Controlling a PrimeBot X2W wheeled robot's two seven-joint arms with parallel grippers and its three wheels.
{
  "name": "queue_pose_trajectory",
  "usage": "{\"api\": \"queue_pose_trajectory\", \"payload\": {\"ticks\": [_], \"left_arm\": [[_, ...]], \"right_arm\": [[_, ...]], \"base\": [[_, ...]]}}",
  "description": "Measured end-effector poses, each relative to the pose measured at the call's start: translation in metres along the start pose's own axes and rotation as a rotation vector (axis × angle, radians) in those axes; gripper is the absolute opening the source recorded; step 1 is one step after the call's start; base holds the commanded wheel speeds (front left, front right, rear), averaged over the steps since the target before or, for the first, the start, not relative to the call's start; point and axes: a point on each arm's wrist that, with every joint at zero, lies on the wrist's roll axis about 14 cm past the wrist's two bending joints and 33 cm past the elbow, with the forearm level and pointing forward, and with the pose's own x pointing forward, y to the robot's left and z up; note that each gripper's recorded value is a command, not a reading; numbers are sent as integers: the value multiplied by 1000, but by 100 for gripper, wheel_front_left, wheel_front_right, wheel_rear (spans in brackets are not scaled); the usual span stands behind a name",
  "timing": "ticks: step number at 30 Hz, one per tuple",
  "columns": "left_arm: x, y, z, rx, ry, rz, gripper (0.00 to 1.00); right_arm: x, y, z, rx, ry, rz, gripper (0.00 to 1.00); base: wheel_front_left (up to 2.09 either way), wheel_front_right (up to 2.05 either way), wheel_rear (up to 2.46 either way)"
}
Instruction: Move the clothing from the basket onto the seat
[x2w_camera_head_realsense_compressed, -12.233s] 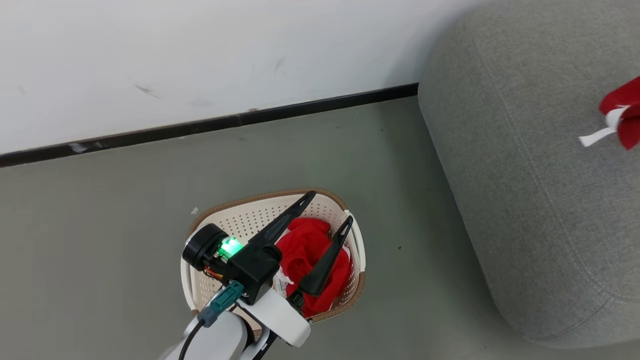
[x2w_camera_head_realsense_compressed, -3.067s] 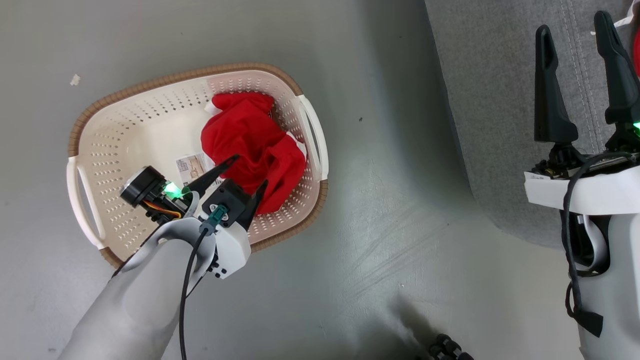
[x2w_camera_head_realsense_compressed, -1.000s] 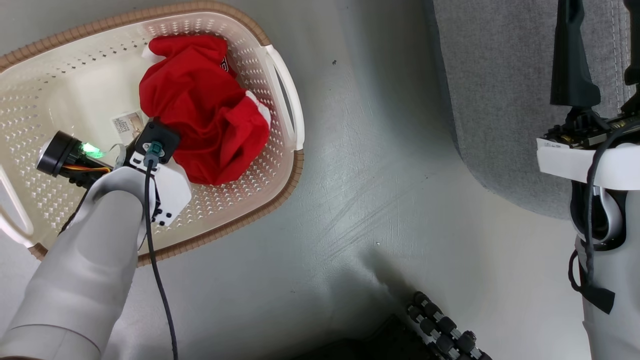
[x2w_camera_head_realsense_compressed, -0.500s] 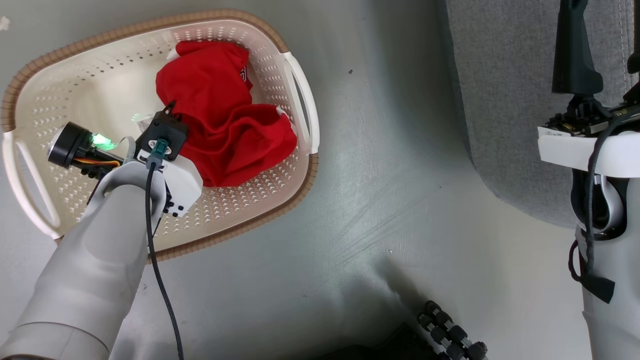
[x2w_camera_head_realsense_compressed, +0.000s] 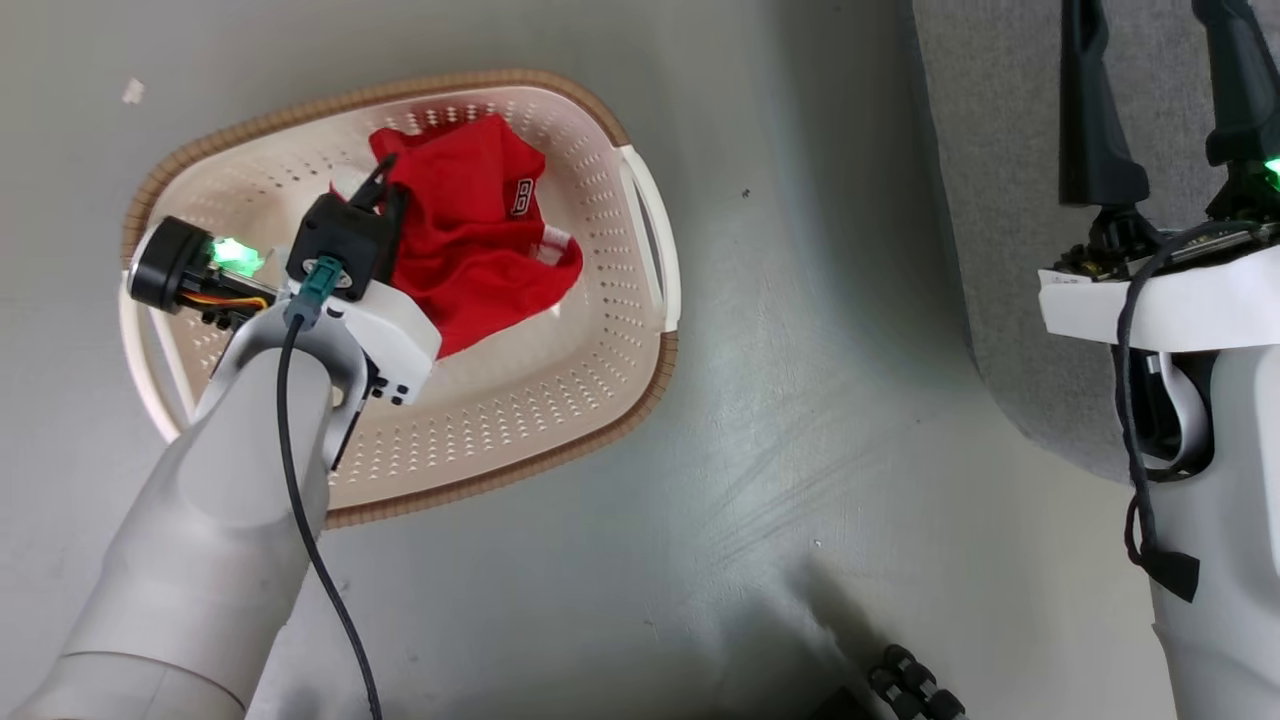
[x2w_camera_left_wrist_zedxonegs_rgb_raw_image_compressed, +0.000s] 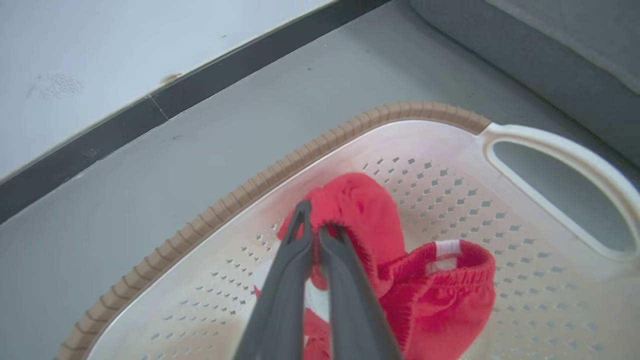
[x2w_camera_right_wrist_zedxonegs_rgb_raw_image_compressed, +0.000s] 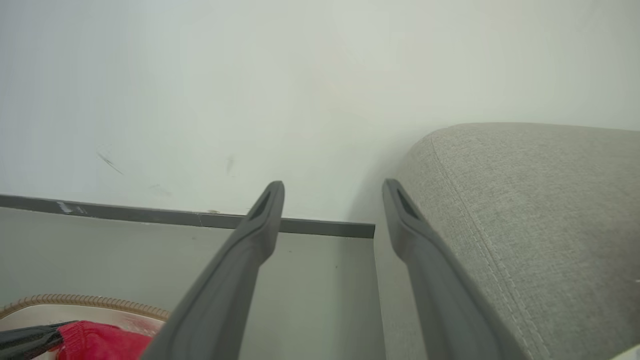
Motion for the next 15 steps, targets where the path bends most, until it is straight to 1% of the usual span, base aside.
{"api": "queue_pose_trajectory", "payload": {"ticks": [3,7,15], "left_arm": [[-4,3,12,-10,-30,11,0],[-13,17,44,-12,-105,52,0],[-47,44,108,14,-269,135,0]], "right_arm": [[1,3,3,-2,-3,14,100],[2,6,11,-15,-15,37,100],[3,30,27,-1,-37,121,100]], "base": [[0,0,0],[0,0,0],[0,0,0]]}}
